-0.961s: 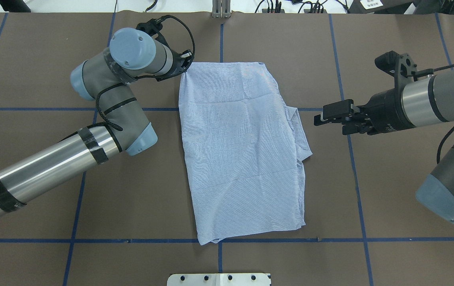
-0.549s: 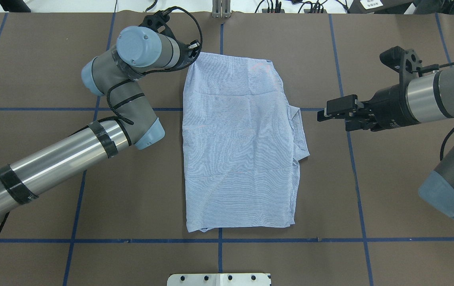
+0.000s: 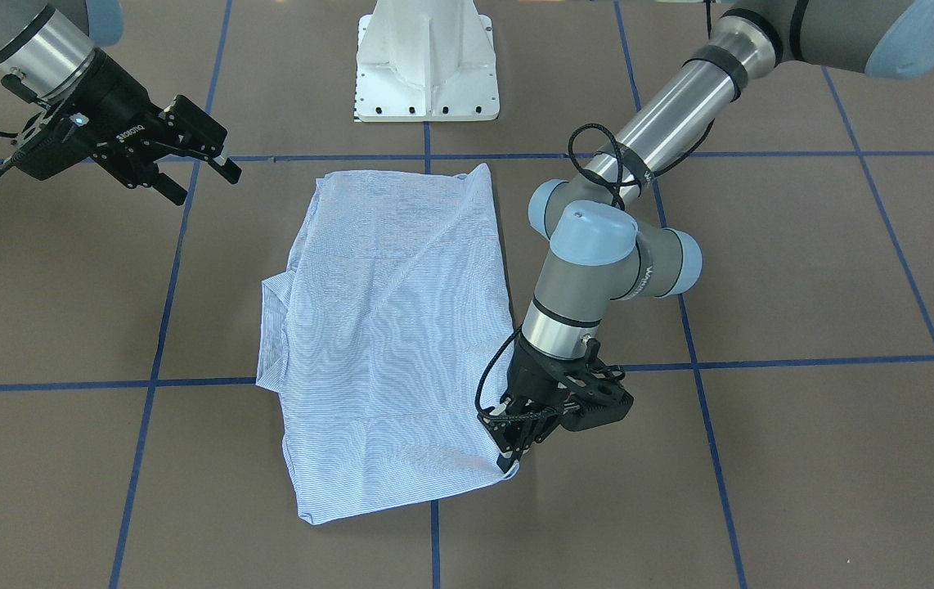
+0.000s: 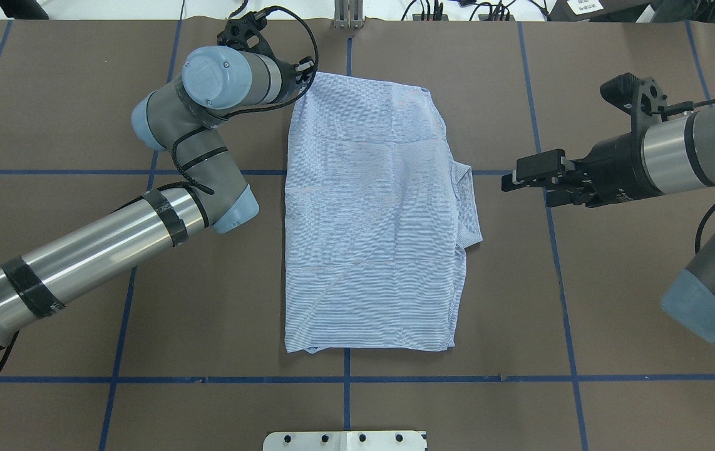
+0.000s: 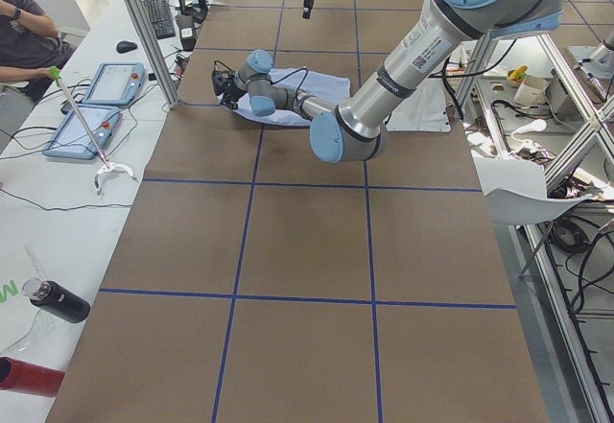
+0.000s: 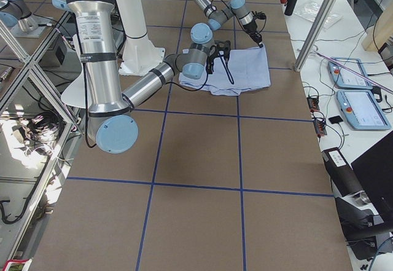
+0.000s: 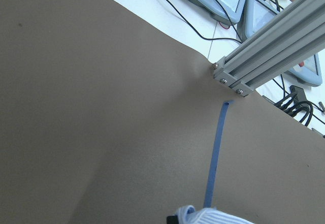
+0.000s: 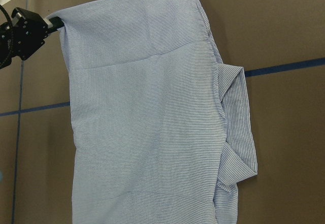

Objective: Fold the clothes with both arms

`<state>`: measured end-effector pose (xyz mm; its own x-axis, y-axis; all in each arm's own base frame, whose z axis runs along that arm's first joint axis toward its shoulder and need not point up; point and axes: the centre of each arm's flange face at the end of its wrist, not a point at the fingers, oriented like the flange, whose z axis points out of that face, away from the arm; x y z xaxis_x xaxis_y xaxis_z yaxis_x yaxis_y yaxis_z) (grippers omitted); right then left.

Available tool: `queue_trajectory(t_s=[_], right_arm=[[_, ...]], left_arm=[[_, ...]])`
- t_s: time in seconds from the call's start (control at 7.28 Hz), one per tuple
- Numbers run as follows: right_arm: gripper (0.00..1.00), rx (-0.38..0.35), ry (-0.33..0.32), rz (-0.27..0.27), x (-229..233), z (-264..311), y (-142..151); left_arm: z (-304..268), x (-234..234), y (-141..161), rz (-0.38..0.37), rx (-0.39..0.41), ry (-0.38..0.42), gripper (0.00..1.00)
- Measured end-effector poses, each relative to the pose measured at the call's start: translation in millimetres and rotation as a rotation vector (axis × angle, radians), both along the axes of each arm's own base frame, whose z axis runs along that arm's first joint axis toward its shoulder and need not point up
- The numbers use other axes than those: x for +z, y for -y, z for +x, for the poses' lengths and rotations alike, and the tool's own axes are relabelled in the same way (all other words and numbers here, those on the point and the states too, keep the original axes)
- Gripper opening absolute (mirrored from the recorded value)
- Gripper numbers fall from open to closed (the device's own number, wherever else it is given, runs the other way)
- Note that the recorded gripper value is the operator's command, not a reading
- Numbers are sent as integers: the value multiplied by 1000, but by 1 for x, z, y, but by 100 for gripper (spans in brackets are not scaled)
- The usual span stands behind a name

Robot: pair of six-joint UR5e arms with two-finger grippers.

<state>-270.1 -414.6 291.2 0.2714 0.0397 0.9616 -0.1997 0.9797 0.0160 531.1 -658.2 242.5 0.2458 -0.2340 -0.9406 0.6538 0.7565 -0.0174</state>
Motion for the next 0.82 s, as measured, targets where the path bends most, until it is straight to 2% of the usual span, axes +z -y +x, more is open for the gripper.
queue_trajectory(t_s=[0.14, 0.82], right_arm=[[100, 1, 1, 1, -1, 1, 0], [100, 11, -4, -4, 2, 5, 3]], left_arm=[[0, -1, 0, 4, -1, -3, 100], [-20, -3, 1, 3, 11, -14, 100]])
